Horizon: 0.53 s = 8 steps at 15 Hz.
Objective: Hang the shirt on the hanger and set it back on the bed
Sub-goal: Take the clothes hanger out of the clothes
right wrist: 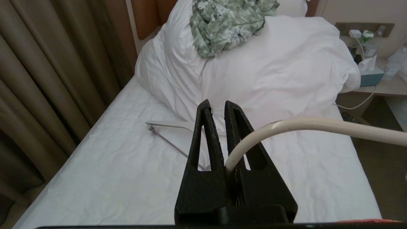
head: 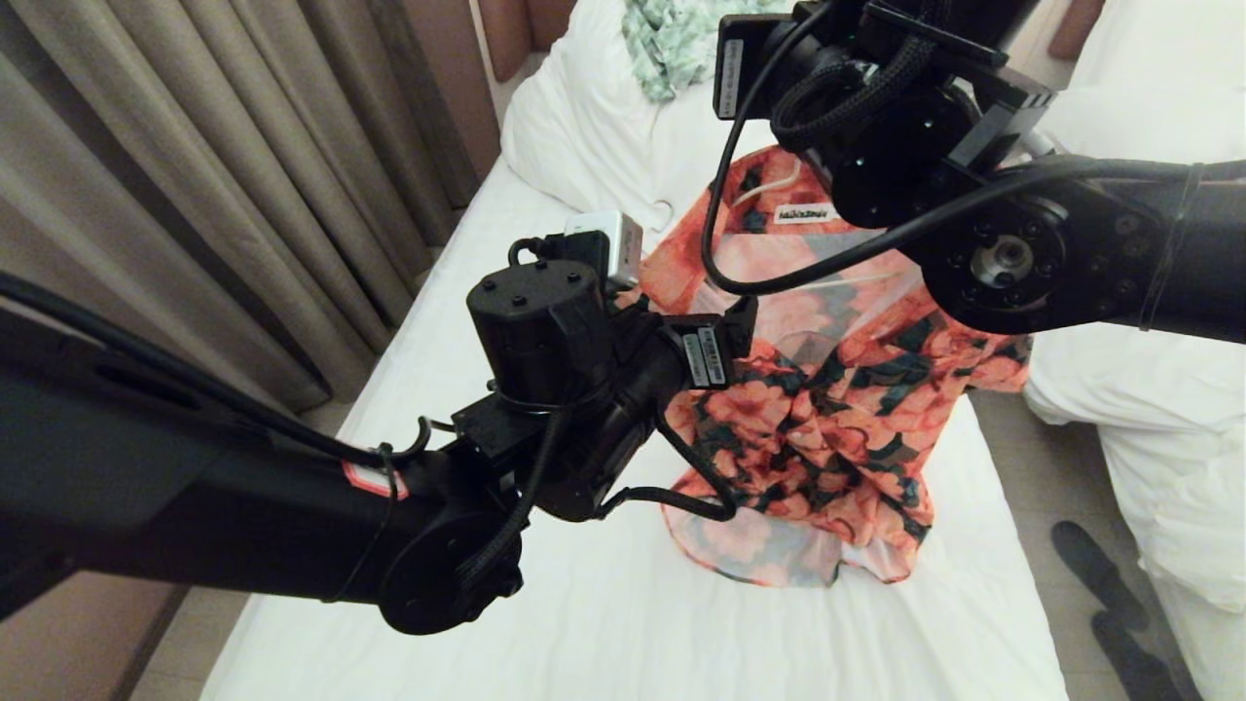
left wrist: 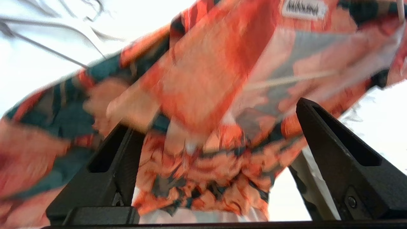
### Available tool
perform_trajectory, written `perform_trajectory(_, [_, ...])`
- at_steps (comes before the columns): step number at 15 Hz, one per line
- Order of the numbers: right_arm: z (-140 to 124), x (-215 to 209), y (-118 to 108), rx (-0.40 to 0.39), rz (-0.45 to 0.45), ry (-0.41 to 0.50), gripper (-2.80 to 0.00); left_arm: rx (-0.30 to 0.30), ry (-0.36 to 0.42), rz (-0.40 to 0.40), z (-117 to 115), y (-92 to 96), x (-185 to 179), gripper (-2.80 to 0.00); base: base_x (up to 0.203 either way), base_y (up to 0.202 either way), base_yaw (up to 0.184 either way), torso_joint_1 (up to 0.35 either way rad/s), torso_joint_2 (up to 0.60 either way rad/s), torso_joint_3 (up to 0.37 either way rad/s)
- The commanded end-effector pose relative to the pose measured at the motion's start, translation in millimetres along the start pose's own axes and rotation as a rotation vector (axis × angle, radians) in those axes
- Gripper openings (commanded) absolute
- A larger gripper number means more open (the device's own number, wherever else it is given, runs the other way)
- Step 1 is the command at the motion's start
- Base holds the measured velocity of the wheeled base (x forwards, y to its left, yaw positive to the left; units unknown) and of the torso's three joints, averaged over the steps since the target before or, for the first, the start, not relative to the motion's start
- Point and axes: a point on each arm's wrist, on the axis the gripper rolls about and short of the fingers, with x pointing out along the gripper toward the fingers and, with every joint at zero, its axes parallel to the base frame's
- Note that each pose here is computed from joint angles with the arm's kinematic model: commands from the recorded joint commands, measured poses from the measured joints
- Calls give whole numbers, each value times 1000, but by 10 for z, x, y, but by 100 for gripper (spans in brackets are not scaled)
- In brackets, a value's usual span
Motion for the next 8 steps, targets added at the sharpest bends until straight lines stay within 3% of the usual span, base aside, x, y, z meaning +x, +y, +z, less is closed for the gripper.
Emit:
perform_trajectory(1, [-33, -11, 26, -4, 3, 9, -280, 5, -2, 8, -22, 17, 20, 0, 0, 0, 0, 0, 0, 0])
perform_trajectory(2, [-39, -13, 34, -3, 5, 10, -280, 6, -1, 8, -26, 18, 18, -280, 0, 0, 0, 0, 0, 0])
perform_trajectory(8, [-41, -43, 75, -1, 17, 14, -280, 7, -3, 16, -22, 60, 32, -280, 0, 0, 0, 0, 0, 0])
